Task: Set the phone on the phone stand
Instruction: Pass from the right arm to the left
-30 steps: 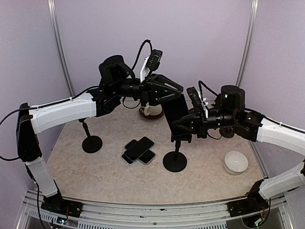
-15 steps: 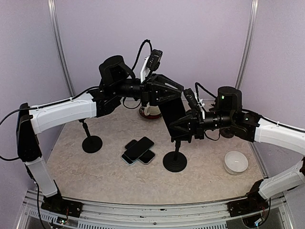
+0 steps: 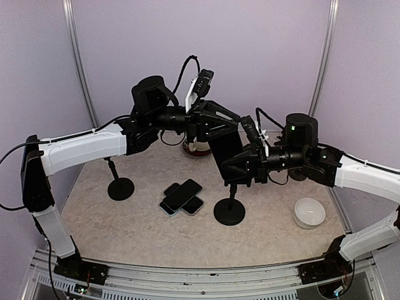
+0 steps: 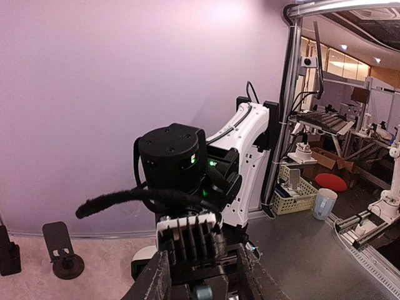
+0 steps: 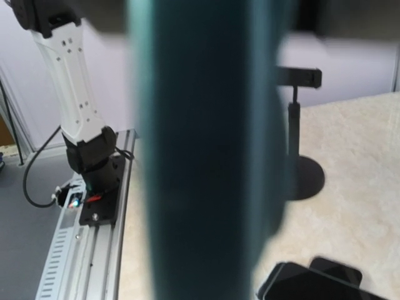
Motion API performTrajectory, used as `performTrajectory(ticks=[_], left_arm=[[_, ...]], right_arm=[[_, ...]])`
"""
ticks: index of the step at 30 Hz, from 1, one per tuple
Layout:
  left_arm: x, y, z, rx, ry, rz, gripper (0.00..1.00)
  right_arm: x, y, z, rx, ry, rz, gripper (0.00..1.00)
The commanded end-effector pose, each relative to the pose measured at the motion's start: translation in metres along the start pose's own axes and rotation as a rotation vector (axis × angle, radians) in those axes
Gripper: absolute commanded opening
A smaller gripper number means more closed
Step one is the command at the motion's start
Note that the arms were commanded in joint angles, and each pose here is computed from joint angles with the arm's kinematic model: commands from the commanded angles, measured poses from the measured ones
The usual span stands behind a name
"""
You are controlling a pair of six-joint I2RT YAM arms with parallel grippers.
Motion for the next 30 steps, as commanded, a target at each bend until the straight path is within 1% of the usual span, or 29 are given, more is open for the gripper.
performTrajectory(ticks=[1,5,9,13,17,22,24,28,30], left_arm=[[0.003,-0.013,0.003,0.035,0.023,0.018,0.39],[0.003,-0.014,0.003,0.039,0.016,0.019,0.4],[0.002,-0.011,0.001,0.036,0.004,0.006,0.39],[-0.001,-0.01,-0.001,0.041,-0.013,0.003,0.36],[-0.003,-0.012,-0.003,0.046,-0.025,0.011,0.32],[-0.002,-0.014,-0.004,0.044,-0.022,0.018,0.25],[-0.001,-0.013,-0.004,0.043,-0.019,0.018,0.24],[0.001,-0.009,-0.007,0.029,-0.015,0.008,0.31],[0.002,-0.007,-0.008,0.025,-0.018,0.005,0.32]], right_arm=[[0.012,0.044,0.018,0.136,0.016,-0.142,0.0],[0.015,0.045,0.02,0.143,0.008,-0.152,0.0],[0.007,0.042,0.015,0.12,0.023,-0.13,0.0],[-0.007,0.033,0.008,0.096,0.025,-0.095,0.0],[-0.016,0.033,0.008,0.096,0.041,-0.089,0.0],[-0.02,0.031,0.005,0.096,0.024,-0.07,0.0],[-0.02,0.028,0.004,0.093,0.012,-0.063,0.0],[-0.016,0.027,0.005,0.098,-0.006,-0.067,0.0],[-0.015,0.027,0.006,0.099,-0.011,-0.069,0.0]])
Point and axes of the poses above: each gripper's point midway between its finger pads, its own x axis back along the fingers, its own z axis along the line the jaws close on, y = z × x, the point moved 7 cm from there along x, back along the fingers
